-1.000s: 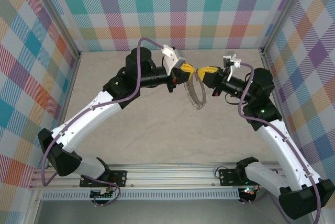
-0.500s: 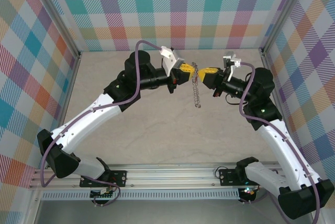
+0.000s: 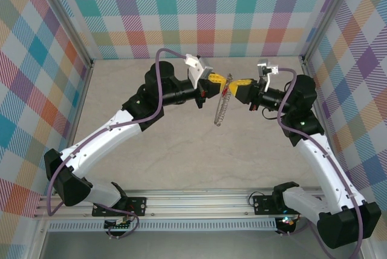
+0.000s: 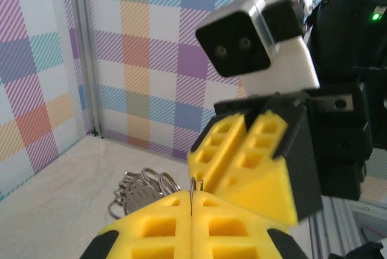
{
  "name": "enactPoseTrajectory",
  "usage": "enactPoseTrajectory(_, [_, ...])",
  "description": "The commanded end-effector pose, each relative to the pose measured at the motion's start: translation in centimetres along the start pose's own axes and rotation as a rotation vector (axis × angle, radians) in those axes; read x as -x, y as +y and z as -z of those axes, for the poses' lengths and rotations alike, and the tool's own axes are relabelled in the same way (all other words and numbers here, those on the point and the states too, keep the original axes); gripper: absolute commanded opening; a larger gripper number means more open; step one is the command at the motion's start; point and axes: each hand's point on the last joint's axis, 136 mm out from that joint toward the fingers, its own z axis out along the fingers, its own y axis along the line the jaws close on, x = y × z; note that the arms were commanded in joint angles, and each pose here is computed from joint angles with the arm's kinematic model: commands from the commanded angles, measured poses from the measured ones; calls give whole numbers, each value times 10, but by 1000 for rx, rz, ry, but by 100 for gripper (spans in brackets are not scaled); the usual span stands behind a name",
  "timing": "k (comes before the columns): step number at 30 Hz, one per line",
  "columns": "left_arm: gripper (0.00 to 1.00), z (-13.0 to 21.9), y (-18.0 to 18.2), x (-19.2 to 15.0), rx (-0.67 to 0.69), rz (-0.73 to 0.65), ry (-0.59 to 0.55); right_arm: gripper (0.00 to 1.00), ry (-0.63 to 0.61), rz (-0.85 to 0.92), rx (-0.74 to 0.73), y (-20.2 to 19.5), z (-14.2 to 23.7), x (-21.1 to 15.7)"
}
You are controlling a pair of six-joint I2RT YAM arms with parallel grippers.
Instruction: Put the keys on the keyring
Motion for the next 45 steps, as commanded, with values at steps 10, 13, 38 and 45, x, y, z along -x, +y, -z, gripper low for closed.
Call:
enactPoseTrajectory(10, [0,18,-6,53,17,-20,-190,39,-84,-55,-28,-2,28,21])
enactPoseTrajectory(13, [0,17,-5,52,20,0,-192,43,-133,-53,-50,-1,31,36])
enactPoseTrajectory(38, [0,16,26,41,-111,358,-290,66,-353,-288,69,-22,16,88])
enactPoseTrajectory(45, [0,10,35,33,-147,418,-281,60,-296,-289,122,-11,0,74])
